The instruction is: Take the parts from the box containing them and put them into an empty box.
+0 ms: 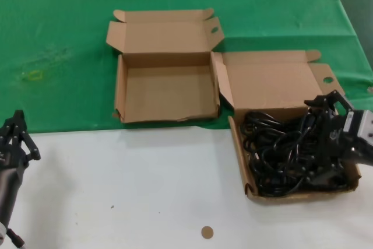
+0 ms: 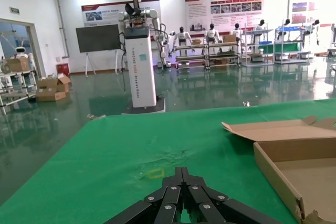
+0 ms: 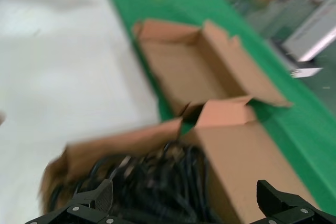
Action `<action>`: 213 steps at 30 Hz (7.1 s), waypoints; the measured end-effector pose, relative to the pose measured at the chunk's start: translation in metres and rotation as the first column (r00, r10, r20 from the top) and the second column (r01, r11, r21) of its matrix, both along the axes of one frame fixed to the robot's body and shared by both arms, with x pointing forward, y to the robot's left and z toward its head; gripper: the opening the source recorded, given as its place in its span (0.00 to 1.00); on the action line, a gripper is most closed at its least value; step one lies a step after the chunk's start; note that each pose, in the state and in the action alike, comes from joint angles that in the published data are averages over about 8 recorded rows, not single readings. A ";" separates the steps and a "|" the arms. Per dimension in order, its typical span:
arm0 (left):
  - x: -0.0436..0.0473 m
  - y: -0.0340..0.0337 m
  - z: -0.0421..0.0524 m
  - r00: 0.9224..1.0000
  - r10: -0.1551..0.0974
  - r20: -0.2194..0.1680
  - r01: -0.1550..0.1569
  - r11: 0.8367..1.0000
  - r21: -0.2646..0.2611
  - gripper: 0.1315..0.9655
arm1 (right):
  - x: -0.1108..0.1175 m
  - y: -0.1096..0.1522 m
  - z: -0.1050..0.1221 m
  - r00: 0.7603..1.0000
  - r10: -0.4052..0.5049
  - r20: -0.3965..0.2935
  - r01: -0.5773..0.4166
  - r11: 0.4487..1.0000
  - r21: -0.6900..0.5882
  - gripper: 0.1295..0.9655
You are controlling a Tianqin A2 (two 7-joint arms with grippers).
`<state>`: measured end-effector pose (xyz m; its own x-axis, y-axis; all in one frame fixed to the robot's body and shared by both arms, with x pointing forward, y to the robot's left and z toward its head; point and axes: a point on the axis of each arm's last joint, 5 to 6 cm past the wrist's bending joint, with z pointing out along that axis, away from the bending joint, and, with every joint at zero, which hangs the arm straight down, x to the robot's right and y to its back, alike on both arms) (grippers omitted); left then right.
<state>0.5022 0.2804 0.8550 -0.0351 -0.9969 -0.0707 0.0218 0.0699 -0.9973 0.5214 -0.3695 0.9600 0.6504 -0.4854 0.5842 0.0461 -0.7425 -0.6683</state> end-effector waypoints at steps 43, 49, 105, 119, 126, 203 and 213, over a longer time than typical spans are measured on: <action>0.0000 0.0000 0.0000 1.000 0.000 0.000 0.000 1.000 0.000 0.01 | 0.086 -0.022 0.026 0.944 0.298 -0.140 -0.329 0.843 -0.426 0.89; 0.0000 0.0000 0.0000 1.000 0.000 0.000 0.000 1.000 0.000 0.01 | 0.089 -0.022 0.023 0.939 0.306 -0.158 -0.345 0.834 -0.431 0.79; 0.0000 0.0000 0.0000 1.000 0.000 0.000 0.000 1.000 0.000 0.01 | 0.120 0.020 0.114 0.932 0.350 -0.090 -0.352 0.823 -0.445 0.11; 0.0000 0.0000 0.0000 1.000 0.000 0.000 0.000 1.000 0.000 0.01 | 0.175 0.094 0.120 0.907 0.418 -0.056 -0.400 0.811 -0.428 0.11; 0.0000 0.0000 0.0000 1.000 0.000 0.000 0.000 1.000 0.000 0.01 | 0.201 0.133 0.118 0.890 0.452 -0.052 -0.431 0.801 -0.415 0.11; 0.0000 0.0000 0.0000 1.000 0.000 0.000 0.000 1.000 0.000 0.23 | 0.219 0.177 0.013 0.959 0.242 0.150 -0.235 0.970 -0.063 0.93; 0.0000 0.0000 0.0000 1.000 0.000 0.000 0.000 1.000 0.000 0.49 | 0.192 0.172 -0.027 0.978 0.095 0.188 -0.119 0.986 0.119 0.99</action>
